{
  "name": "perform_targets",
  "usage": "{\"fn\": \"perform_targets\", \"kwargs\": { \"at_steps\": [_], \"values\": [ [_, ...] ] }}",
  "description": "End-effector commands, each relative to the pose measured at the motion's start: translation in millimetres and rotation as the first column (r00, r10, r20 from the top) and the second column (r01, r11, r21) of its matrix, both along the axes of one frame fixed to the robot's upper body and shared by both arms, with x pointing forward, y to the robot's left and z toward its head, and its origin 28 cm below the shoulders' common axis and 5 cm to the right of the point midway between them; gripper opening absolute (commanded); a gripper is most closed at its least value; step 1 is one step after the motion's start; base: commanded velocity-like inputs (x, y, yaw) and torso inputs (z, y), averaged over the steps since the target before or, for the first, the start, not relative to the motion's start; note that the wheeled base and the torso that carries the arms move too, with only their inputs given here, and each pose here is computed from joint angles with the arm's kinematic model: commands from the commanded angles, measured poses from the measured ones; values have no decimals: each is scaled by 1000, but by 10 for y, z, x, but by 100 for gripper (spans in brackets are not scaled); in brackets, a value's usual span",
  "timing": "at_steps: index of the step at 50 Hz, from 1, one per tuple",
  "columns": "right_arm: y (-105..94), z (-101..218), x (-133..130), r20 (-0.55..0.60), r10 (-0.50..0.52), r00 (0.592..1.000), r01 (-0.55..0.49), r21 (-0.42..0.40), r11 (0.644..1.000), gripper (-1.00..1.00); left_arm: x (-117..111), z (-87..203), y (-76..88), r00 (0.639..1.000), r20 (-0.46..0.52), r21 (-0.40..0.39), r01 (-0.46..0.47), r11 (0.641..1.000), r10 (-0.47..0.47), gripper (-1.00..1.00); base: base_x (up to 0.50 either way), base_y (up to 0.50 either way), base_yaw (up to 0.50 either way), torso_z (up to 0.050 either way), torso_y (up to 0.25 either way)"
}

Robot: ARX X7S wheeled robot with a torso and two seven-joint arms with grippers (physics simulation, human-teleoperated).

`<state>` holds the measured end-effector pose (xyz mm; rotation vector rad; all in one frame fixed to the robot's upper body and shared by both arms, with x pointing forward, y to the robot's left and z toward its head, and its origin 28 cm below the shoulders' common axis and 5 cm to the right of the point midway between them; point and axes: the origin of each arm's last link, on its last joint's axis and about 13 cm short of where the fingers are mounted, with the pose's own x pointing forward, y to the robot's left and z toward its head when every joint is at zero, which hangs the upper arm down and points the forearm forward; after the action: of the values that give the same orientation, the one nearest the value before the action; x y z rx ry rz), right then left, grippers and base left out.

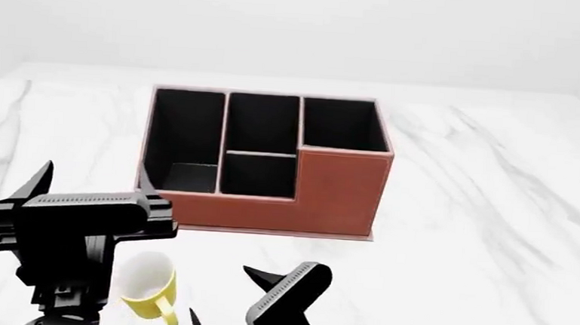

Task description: Pick up the yellow and white mug and place it to the right of the caddy.

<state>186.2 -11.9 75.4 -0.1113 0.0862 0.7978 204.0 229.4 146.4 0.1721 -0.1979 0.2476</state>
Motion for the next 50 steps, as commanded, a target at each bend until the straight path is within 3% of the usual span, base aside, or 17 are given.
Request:
{"fn": "perform_targets", "kwargs": {
  "at_steps": [1, 25, 43, 46, 50],
  "values": [
    [128, -51, -18, -32, 59, 998, -59, 2, 998, 100, -19, -15, 22, 1000, -1, -6, -2, 1000, 2, 100, 0, 0, 0, 0, 0],
    [306, -296, -23, -115, 125, 986, -129, -36, 991, 100, -21, -44, 38, 1000, 3, -22, 16, 1000, -16, 100, 0, 0, 0, 0, 0],
    [377, -527, 273, -180, 101, 979, -118, -85, 989, 100, -20, -56, 48, 1000, 4, -31, 29, 999, -29, 100, 0, 0, 0, 0, 0],
    [440, -669, 486, -221, 115, 968, -142, -110, 984, 100, -14, -32, 25, 999, 7, -27, 43, 999, -43, 100, 0, 0, 0, 0, 0],
    [466, -722, 549, -236, 120, 964, -152, -120, 981, 100, -17, -23, 17, 999, 8, -25, 47, 999, -47, 100, 0, 0, 0, 0, 0]
  ]
}}
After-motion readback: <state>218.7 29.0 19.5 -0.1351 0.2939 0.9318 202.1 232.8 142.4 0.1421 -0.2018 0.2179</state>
